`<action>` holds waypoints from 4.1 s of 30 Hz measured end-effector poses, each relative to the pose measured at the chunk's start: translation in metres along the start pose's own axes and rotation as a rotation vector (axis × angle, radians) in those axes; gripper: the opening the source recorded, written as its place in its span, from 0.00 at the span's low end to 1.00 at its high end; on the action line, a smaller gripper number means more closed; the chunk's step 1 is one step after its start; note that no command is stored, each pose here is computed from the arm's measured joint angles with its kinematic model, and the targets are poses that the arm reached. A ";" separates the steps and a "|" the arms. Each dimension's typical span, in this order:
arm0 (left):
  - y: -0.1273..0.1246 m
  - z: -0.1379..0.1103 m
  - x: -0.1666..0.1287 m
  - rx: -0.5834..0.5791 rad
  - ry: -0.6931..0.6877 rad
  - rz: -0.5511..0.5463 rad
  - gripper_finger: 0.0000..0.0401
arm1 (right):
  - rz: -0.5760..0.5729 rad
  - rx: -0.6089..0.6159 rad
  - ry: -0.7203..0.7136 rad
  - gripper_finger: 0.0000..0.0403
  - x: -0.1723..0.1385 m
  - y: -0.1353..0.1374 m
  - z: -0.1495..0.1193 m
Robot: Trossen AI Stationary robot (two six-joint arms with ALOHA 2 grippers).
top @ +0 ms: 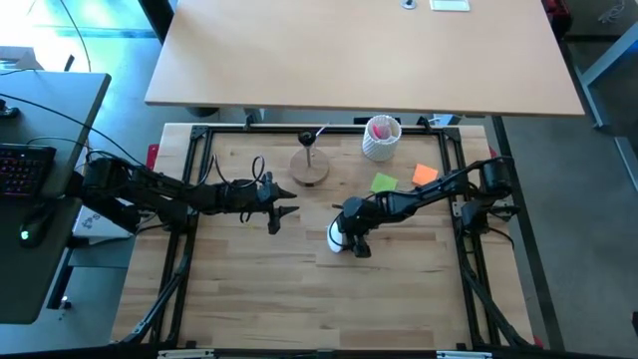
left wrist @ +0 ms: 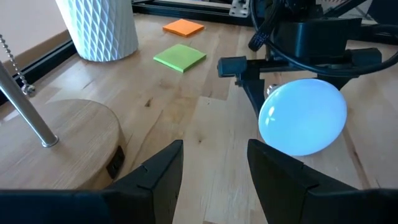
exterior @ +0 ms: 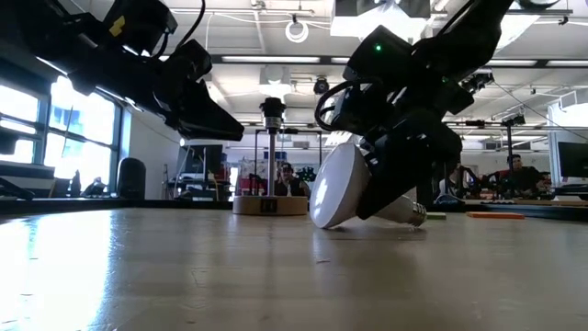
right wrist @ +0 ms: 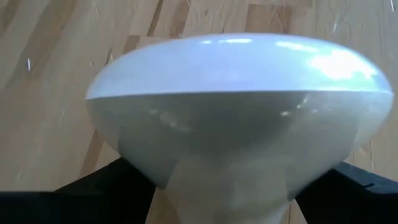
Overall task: Screw lightbulb
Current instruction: Insert the lightbulb into the lamp socket
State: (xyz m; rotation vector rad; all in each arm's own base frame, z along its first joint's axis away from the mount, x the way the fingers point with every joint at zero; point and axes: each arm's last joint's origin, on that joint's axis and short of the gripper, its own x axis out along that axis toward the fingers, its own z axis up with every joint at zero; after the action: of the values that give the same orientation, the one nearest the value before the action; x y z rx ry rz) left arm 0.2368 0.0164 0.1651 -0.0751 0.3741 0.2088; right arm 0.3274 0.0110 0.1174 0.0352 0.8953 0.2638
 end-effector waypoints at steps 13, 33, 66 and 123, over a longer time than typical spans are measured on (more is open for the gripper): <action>0.000 0.000 0.000 -0.007 0.000 0.000 0.43 | -0.007 0.078 0.034 0.54 -0.002 -0.004 0.004; 0.000 0.001 0.000 0.027 -0.008 -0.001 0.43 | -0.238 -0.036 -0.284 0.30 -0.090 0.000 0.054; -0.003 0.011 -0.001 0.047 -0.116 -0.021 0.43 | -0.079 0.356 0.111 0.57 -0.054 0.011 -0.018; -0.004 0.008 0.003 0.072 -0.108 -0.068 0.43 | -0.269 -0.013 -0.494 0.38 -0.125 0.018 0.041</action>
State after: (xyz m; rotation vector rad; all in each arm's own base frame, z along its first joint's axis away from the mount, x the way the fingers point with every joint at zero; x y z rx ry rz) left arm 0.2430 0.0135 0.1718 -0.0050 0.2703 0.1311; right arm 0.2808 0.0013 0.2408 -0.0311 0.3990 0.0048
